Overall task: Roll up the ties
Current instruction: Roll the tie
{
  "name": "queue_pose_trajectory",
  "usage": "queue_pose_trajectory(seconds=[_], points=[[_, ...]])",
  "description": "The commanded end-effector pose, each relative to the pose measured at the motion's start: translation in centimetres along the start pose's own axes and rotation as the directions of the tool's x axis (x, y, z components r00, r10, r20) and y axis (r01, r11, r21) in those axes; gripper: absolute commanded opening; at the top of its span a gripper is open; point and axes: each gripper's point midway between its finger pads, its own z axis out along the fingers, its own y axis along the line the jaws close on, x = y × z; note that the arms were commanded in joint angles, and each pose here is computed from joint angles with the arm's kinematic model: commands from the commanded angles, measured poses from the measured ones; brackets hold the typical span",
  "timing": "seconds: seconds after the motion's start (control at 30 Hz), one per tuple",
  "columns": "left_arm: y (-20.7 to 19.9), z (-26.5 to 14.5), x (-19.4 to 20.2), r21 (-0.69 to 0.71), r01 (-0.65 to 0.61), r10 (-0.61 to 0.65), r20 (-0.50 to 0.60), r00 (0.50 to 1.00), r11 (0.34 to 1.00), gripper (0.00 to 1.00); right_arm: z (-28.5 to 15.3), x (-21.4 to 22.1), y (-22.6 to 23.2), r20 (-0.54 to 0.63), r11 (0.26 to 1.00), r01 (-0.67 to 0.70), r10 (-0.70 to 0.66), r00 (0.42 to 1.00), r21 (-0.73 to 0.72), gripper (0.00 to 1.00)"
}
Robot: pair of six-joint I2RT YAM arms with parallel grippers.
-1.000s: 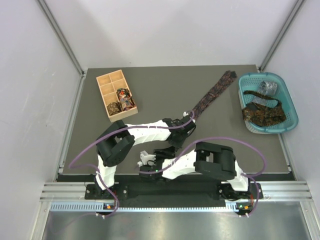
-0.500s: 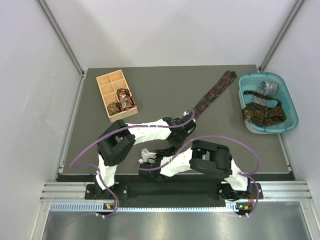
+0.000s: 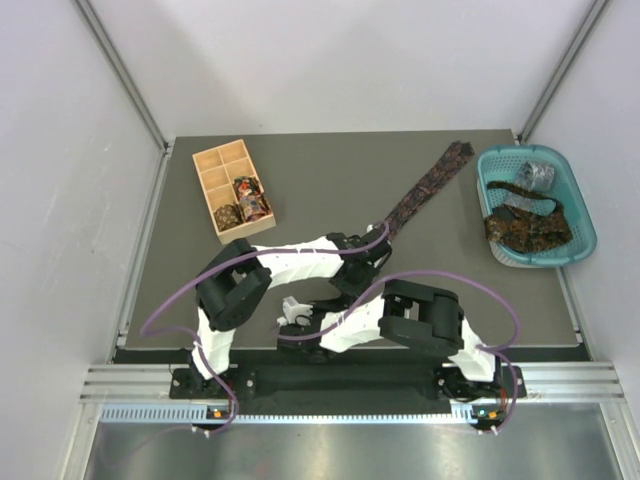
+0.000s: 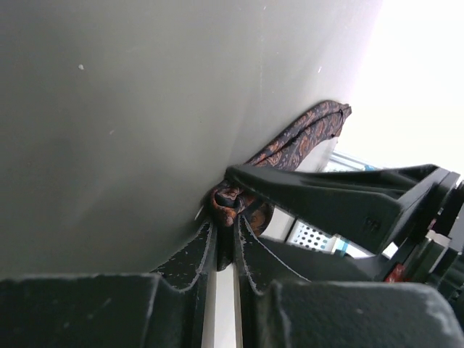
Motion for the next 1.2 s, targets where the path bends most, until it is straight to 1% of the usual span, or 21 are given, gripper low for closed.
queue_pose_trajectory(seconds=[0.0, 0.1, 0.2, 0.27, 0.3, 0.33, 0.4, 0.43, 0.47, 0.5, 0.57, 0.63, 0.67, 0.73, 0.77, 0.83, 0.9, 0.93, 1.0, 1.03, 1.17], points=[[1.2, -0.6, 3.1, -0.004, -0.021, 0.020, -0.140, 0.990, 1.000, 0.54, 0.7, -0.4, 0.9, -0.006, 0.996, -0.036, 0.036, 0.999, -0.082, 0.00], [1.0, -2.7, 0.4, 0.032, -0.003, 0.004, -0.037, 0.999, 0.999, 0.63, 0.4, -0.7, 0.7, 0.005, 0.995, -0.044, 0.045, 0.999, -0.086, 0.00], [1.8, -3.9, -1.2, 0.048, 0.037, -0.038, 0.021, 0.999, 0.998, 0.69, 0.2, -1.0, 0.6, 0.021, 0.994, -0.055, 0.057, 0.998, -0.092, 0.00], [2.4, -5.0, -2.1, 0.071, 0.073, -0.079, 0.080, 0.994, 0.995, 0.73, -0.1, -1.1, 0.4, 0.034, 0.994, -0.052, 0.055, 0.998, -0.098, 0.00], [3.2, -5.4, -2.5, 0.073, 0.104, -0.111, 0.101, 0.989, 0.992, 0.75, -0.2, -1.3, 0.3, 0.042, 0.993, -0.061, 0.065, 0.997, -0.099, 0.00], [3.6, -6.6, -3.5, 0.092, 0.130, -0.143, 0.160, 0.977, 0.987, 0.79, -0.2, -1.3, 0.2, 0.048, 0.993, -0.064, 0.069, 0.996, -0.103, 0.00], [5.6, -7.0, -3.2, 0.084, 0.190, -0.202, 0.179, 0.963, 0.978, 0.82, -0.3, -1.8, 0.2, 0.072, 0.991, -0.068, 0.076, 0.994, -0.119, 0.00], [6.3, -8.2, -3.6, 0.097, 0.215, -0.232, 0.219, 0.948, 0.972, 0.91, -0.4, -1.7, 0.0, 0.082, 0.991, -0.058, 0.068, 0.994, -0.119, 0.00], [7.1, -8.2, -3.2, 0.099, 0.237, -0.254, 0.215, 0.943, 0.966, 0.96, -0.5, -1.8, 0.0, 0.087, 0.991, -0.058, 0.069, 0.994, -0.123, 0.00], [8.7, -8.4, -3.1, 0.092, 0.280, -0.294, 0.216, 0.931, 0.956, 0.98, -0.5, -1.8, 0.0, 0.090, 0.990, -0.058, 0.070, 0.993, -0.127, 0.00], [10.1, -9.2, -2.9, 0.096, 0.327, -0.341, 0.228, 0.912, 0.940, 0.98, -0.6, -2.0, -0.1, 0.097, 0.989, -0.064, 0.077, 0.992, -0.132, 0.00], [12.0, -9.8, -3.0, 0.102, 0.392, -0.405, 0.255, 0.878, 0.914, 0.99, -0.7, -2.1, -0.4, 0.105, 0.988, -0.073, 0.087, 0.991, -0.133, 0.00], [12.7, -9.5, -2.3, 0.104, 0.417, -0.430, 0.250, 0.868, 0.903, 0.99, -0.8, -2.2, -0.5, 0.110, 0.987, -0.073, 0.089, 0.990, -0.141, 0.00], [14.2, -10.1, -2.8, 0.165, 0.476, -0.504, 0.271, 0.820, 0.863, 0.99, -1.0, -2.5, -0.8, 0.123, 0.983, -0.090, 0.110, 0.986, -0.160, 0.00], [14.7, -9.8, -2.1, 0.177, 0.499, -0.529, 0.259, 0.808, 0.849, 0.99, -1.1, -2.7, -0.8, 0.135, 0.980, -0.095, 0.120, 0.984, -0.176, 0.00], [16.4, -10.2, -2.1, 0.201, 0.553, -0.589, 0.275, 0.760, 0.808, 0.99, -1.2, -2.9, -1.6, 0.142, 0.971, -0.126, 0.157, 0.977, -0.202, 0.00], [17.5, -10.0, -1.2, 0.203, 0.590, -0.624, 0.280, 0.730, 0.781, 0.99, -1.5, -3.3, -1.7, 0.156, 0.955, -0.151, 0.195, 0.968, -0.256, 0.00], [17.7, -10.5, -1.5, 0.218, 0.590, -0.628, 0.310, 0.714, 0.778, 0.99, -1.5, -3.4, -2.5, 0.159, 0.944, -0.179, 0.229, 0.960, -0.278, 0.00], [18.1, -10.1, -0.4, 0.217, 0.610, -0.646, 0.311, 0.697, 0.762, 0.99, -1.8, -3.8, -2.4, 0.167, 0.917, -0.200, 0.269, 0.949, -0.344, 0.00], [18.2, -10.6, -0.7, 0.239, 0.609, -0.653, 0.335, 0.679, 0.756, 0.99, -1.9, -4.0, -3.1, 0.168, 0.903, -0.229, 0.306, 0.937, -0.364, 0.00], [17.6, -10.2, 0.4, 0.289, 0.616, -0.680, 0.318, 0.661, 0.733, 0.99, -2.7, -4.8, -3.3, 0.172, 0.829, -0.272, 0.397, 0.902, -0.489, 0.00]])
